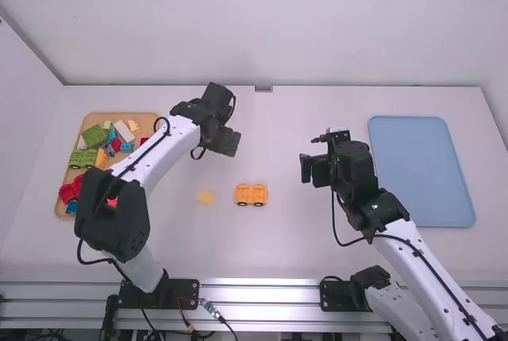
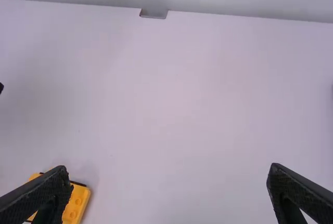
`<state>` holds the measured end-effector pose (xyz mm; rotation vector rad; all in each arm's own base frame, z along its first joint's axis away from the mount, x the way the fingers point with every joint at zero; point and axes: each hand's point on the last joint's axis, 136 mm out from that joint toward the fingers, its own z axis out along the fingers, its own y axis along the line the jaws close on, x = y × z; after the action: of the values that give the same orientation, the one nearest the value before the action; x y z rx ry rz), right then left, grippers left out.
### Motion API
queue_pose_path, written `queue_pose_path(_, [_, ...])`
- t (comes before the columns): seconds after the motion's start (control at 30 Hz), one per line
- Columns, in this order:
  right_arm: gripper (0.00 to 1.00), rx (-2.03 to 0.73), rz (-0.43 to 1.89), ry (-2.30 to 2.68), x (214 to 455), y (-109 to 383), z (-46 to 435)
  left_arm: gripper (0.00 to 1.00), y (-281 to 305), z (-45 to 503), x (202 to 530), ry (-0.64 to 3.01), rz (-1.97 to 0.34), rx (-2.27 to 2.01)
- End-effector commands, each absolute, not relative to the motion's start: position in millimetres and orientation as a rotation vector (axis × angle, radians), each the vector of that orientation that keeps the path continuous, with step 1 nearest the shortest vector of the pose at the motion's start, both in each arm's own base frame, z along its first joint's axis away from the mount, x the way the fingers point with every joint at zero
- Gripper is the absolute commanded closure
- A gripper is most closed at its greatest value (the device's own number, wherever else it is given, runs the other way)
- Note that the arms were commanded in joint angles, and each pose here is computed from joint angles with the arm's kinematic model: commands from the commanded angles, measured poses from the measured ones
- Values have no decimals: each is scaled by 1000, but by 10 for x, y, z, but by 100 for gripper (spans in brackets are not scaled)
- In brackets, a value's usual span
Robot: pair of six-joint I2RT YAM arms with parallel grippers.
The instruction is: Assemble lego blocks to make yellow taxi
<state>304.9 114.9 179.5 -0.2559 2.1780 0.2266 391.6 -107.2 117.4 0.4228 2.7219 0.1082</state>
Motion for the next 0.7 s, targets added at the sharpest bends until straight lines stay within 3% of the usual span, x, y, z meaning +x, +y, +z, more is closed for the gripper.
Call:
queue_pose_path(0.0, [1, -259, 232, 2157, 3083, 1167, 1899, 1, -1228, 1226, 3899, 2564, 87, 1023])
queue_pose_path(0.07, [1, -419, 259, 2136, 3032, 1298, 1899, 1, -1314, 1169, 3756, 2472, 34, 1315])
queue_pose_path(0.2, [1, -756, 362, 2047, 2900, 1619, 1868, 1, -1279, 1139, 3560, 2403, -71, 1501])
queue_pose_path(0.37, [1, -782, 343, 2053, 3061, 1617, 1732, 1, -1218, 1245, 3468, 2214, -284, 1480])
queue_pose_path(0.47, [1, -810, 368, 2058, 3151, 1661, 1613, 1, -1115, 1271, 3406, 2097, -264, 1480])
queue_pose_path(0.67, [1, -1221, 509, 1876, 3091, 2001, 1233, 1, -1015, 1183, 3208, 1840, -137, 1523])
